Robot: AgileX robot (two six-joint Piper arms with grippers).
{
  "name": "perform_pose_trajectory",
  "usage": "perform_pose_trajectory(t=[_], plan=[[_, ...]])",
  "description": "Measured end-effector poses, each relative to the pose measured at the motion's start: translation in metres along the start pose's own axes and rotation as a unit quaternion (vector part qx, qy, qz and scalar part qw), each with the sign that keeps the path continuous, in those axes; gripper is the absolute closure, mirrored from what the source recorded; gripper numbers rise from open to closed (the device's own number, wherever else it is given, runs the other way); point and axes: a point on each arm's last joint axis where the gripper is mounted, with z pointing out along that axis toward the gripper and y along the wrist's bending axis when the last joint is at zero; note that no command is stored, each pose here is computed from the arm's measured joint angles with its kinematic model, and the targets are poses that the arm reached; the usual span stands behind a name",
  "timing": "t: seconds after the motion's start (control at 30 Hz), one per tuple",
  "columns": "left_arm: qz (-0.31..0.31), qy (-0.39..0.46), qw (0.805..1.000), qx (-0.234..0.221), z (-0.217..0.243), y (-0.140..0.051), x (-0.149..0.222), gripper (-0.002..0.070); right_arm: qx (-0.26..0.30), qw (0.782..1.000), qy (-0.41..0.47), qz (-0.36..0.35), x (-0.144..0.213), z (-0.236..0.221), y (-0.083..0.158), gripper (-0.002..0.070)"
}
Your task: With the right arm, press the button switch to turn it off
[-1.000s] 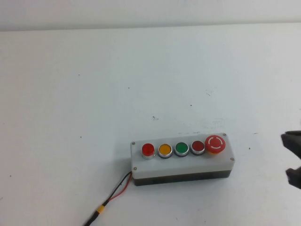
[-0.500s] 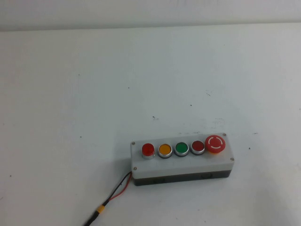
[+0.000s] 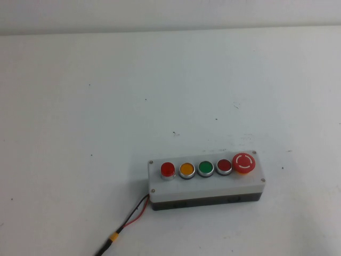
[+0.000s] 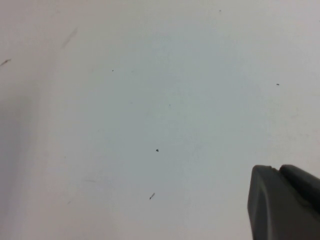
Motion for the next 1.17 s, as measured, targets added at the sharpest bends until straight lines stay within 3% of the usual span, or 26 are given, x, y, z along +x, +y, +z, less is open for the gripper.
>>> perform_pose_trajectory(t=[0.27, 0.7, 1.17], plan=[[0.0, 0.0, 1.0, 0.0, 0.0, 0.0, 0.0, 0.0677, -0.004, 1.0, 0.01, 0.024, 0.002, 0.0, 0.001, 0.0692], [0.0, 0.0, 1.0, 0.0, 0.0, 0.0, 0.0, 0.0677, -0.04, 0.994, 0.102, -0.021, 0.019, -0.002, 0.007, 0.0692], [0.0, 0.0, 1.0, 0.0, 0.0, 0.0, 0.0, 0.0677, -0.046, 0.993, 0.107, -0.031, 0.02, -0.002, 0.008, 0.0692]])
